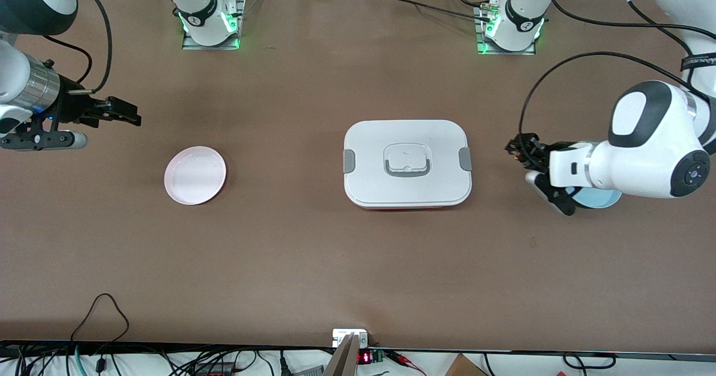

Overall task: Transfer orange switch to right arm and place
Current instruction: 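Lift the orange switch with the left gripper and carry it over the box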

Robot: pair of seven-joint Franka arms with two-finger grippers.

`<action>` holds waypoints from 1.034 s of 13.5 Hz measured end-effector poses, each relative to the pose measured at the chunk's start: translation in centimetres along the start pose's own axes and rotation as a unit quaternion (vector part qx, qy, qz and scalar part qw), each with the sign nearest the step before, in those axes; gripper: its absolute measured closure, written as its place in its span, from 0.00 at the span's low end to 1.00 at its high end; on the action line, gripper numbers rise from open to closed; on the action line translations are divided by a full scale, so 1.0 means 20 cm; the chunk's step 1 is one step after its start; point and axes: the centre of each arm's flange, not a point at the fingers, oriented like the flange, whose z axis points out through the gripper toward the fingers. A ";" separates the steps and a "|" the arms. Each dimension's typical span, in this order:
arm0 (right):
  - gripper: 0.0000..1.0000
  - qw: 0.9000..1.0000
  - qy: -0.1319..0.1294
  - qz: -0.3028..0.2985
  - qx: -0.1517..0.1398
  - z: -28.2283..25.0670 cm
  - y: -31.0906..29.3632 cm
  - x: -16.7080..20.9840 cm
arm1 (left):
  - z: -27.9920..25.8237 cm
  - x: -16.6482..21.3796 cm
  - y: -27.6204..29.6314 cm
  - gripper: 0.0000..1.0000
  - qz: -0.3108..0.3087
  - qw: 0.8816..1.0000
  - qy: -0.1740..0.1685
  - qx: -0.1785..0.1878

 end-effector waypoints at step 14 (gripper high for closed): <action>0.00 0.932 -0.055 0.012 0.359 0.12 -0.46 0.08 | -0.11 0.40 0.79 0.28 0.344 0.859 0.327 -0.191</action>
